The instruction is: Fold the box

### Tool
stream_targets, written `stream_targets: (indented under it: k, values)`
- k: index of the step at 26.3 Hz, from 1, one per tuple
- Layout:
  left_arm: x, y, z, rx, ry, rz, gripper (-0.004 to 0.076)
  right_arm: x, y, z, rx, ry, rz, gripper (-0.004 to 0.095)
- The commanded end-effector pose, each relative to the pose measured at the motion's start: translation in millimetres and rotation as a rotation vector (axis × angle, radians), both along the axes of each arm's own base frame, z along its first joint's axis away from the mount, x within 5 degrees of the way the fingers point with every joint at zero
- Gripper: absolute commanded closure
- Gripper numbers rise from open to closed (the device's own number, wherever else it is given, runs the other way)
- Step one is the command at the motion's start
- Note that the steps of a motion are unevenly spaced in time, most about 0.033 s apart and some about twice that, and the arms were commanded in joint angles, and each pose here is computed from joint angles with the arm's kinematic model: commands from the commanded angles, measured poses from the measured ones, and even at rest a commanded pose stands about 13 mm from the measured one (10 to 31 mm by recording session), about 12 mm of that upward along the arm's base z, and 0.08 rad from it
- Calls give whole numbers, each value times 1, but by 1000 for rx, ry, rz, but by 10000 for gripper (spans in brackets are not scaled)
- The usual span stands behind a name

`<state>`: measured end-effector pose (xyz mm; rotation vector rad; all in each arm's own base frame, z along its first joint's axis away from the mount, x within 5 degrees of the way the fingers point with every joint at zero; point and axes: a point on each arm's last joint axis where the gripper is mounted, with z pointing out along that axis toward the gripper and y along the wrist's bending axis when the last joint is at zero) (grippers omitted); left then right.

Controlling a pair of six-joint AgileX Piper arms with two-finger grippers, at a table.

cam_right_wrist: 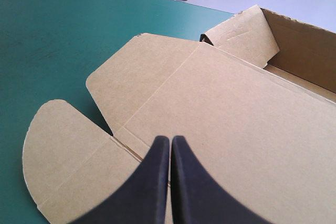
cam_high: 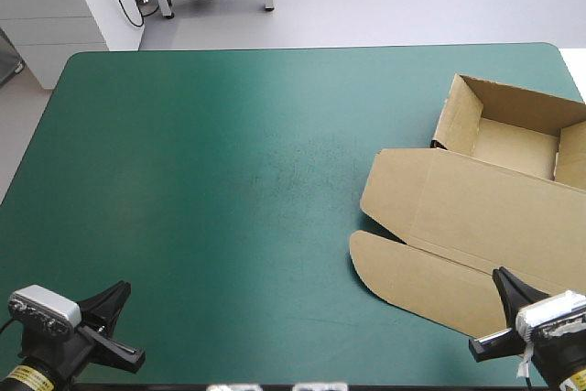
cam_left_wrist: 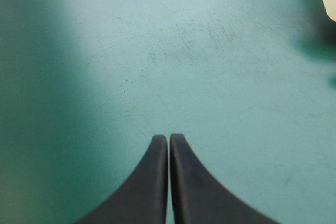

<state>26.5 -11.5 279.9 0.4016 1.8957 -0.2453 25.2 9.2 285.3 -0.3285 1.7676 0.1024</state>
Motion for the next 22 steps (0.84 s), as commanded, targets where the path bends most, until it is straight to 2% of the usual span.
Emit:
stream_targets:
  k: [1, 8, 22]
  values:
    - [2, -1, 14, -45, -83, -3, 731, -4, -1, 7, 33, -91, 0, 910]
    - [1, -1, 8, -19, -19, -3, 731, -9, -2, 6, 55, -108, -3, 910]
    - [1, -1, 8, -19, -20, -3, 731, -8, -2, 6, 70, -108, -9, 910]
